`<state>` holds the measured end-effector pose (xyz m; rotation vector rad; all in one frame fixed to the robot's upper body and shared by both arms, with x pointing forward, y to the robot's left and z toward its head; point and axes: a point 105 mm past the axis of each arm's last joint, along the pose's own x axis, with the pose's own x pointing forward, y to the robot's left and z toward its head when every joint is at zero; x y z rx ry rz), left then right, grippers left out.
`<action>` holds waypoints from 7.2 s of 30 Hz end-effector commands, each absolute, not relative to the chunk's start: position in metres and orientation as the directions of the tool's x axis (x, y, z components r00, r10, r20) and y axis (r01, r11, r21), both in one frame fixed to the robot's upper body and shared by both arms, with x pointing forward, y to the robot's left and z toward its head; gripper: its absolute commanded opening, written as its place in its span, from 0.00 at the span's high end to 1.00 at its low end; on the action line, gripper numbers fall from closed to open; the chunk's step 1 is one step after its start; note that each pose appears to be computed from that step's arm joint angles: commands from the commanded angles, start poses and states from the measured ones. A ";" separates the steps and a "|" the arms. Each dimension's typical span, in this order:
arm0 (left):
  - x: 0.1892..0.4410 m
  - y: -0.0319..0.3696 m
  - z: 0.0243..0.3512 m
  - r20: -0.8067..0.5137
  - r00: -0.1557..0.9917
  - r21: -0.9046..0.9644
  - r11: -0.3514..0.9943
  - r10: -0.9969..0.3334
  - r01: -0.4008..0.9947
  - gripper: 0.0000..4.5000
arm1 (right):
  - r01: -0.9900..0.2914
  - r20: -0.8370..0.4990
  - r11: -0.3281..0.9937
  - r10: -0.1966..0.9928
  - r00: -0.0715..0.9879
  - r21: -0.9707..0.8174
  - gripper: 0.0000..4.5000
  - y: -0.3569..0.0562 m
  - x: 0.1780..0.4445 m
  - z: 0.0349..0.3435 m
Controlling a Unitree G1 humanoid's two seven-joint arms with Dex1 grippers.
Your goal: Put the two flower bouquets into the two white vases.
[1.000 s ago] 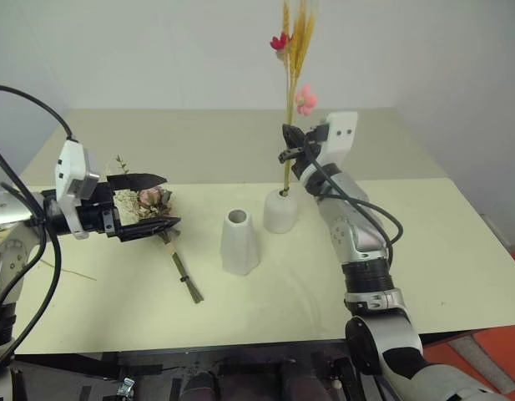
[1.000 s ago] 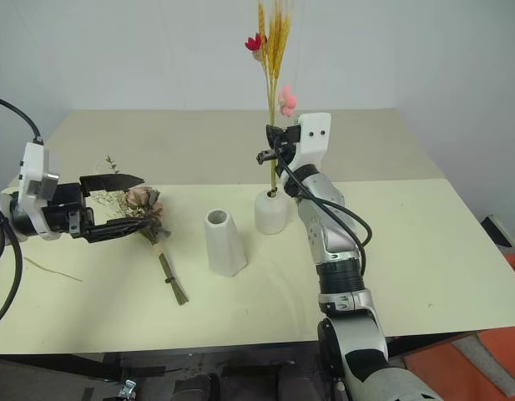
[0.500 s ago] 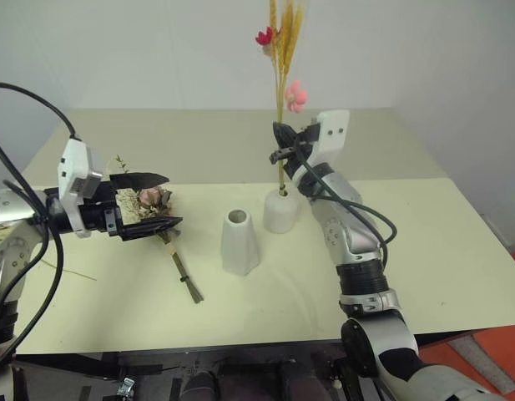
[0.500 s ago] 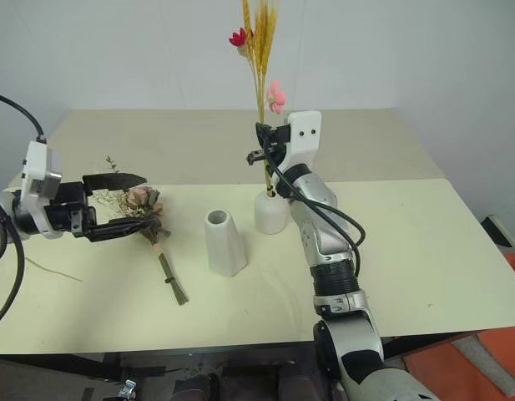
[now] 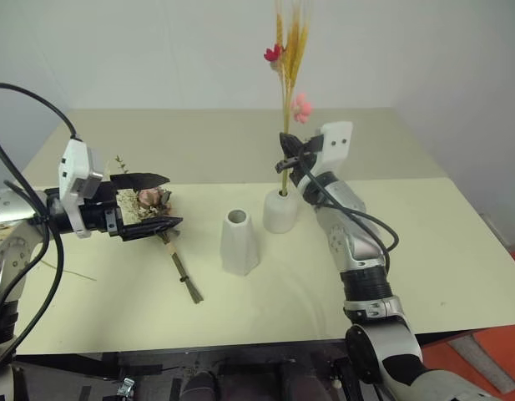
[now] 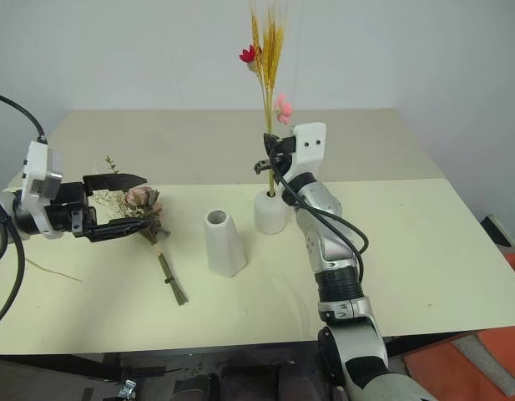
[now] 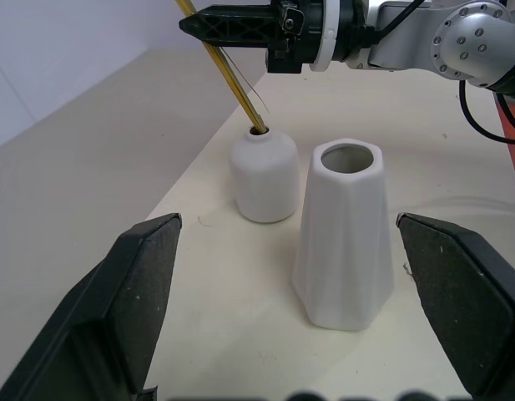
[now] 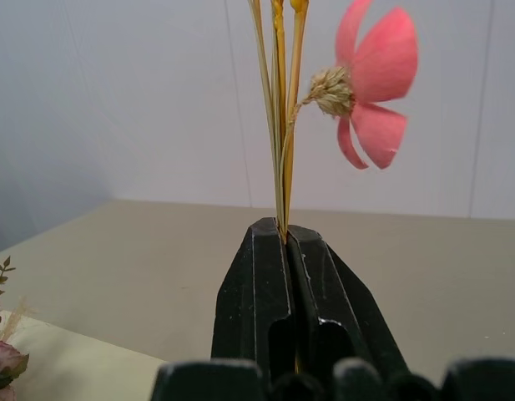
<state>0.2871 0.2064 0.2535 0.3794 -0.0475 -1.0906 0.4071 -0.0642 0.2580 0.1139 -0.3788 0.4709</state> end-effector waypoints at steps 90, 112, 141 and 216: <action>0.299 0.161 0.352 0.504 0.328 0.060 0.411 -0.799 0.910 0.97 | -0.803 0.013 0.489 0.856 0.516 -0.341 0.00 -0.158 0.291 0.271; 0.319 0.080 0.326 0.360 -0.031 0.113 0.010 -0.932 0.994 0.97 | -0.760 0.017 0.553 0.812 0.583 -0.342 0.00 -0.167 0.274 0.267; 0.333 0.074 0.320 0.350 0.013 0.110 0.054 -0.936 0.992 0.97 | -0.750 0.039 0.572 0.802 0.595 -0.332 0.00 -0.163 0.275 0.265; 0.332 0.071 0.272 0.244 0.089 0.048 0.104 -0.966 0.993 0.97 | -0.746 0.059 0.560 0.812 0.581 -0.360 0.00 -0.152 0.281 0.264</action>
